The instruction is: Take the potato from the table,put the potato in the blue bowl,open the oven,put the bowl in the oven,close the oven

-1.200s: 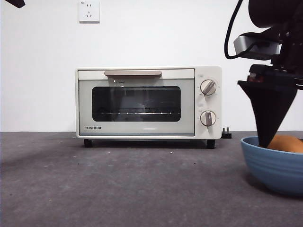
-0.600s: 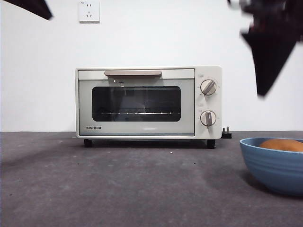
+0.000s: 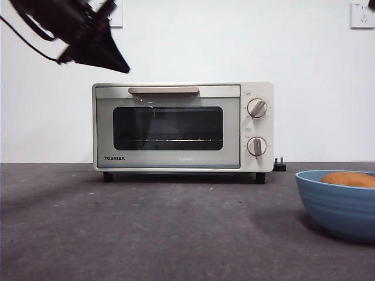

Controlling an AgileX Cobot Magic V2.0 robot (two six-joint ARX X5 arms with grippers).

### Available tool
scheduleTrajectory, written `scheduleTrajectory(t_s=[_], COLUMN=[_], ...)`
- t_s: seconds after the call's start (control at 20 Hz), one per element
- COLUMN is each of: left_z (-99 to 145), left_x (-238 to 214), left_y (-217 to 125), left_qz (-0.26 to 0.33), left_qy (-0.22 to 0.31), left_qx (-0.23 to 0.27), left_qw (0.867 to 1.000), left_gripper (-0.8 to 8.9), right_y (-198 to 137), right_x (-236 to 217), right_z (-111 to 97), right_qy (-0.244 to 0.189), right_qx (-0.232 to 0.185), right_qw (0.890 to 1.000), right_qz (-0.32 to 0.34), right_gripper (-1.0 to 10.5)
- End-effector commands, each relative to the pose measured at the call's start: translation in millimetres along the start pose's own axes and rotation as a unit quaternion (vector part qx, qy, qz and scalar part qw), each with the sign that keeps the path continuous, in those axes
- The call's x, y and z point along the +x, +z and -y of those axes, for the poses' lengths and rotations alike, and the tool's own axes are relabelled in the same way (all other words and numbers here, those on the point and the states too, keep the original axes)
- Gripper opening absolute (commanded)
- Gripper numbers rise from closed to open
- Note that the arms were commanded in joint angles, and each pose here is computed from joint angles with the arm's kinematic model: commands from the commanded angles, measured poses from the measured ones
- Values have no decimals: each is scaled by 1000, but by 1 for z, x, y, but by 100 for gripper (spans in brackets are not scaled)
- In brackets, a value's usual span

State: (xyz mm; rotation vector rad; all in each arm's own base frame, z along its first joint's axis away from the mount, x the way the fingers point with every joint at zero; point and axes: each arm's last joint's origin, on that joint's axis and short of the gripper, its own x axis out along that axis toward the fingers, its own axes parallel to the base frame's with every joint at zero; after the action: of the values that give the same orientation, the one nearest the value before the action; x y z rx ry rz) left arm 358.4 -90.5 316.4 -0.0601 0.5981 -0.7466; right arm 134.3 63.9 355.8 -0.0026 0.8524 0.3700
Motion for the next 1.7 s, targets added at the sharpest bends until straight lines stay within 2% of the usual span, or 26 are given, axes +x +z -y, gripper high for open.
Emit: scheduleTrajectory(t_s=[0.05, 0.25, 0.45, 0.6, 0.8, 1.05, 1.2, 1.45, 1.7], left_z=[2, 3, -6, -11, -11, 2, 17, 24, 25], left_x=[10, 26, 53, 63, 65, 69, 75, 77, 72], left_y=[14, 23, 11, 7, 0, -11, -17, -24, -33], left_qz=[12, 7, -16, -22, -50, -107, -138, -163, -160], left_qy=[-26, -14, 6, 42, 41, 26, 21, 15, 28], left_qx=[10, 34, 35, 40, 39, 48, 57, 48, 52], left_qw=[1000, 999, 999, 998, 997, 993, 989, 985, 985], left_gripper=[-6, -6, -6, -6, -6, -6, -6, -6, -6], right_y=[-6, -14, -17, -20, -22, -23, -32, -60, -83], right_x=[-8, -15, -19, -22, -26, -28, -42, -69, -88], right_z=[1, 2, 3, 3, 3, 4, 6, 11, 15], right_qy=[1, -7, -6, -7, -7, -23, -21, -36, -33], right_qx=[17, 24, 34, 34, 40, 45, 68, 93, 116], right_qw=[1000, 1000, 999, 999, 999, 999, 997, 994, 990], right_qz=[-2, -11, -10, -13, -8, 2, 25, 52, 68], right_gripper=[-8, -7, -7, -7, -7, -8, -8, -8, -8])
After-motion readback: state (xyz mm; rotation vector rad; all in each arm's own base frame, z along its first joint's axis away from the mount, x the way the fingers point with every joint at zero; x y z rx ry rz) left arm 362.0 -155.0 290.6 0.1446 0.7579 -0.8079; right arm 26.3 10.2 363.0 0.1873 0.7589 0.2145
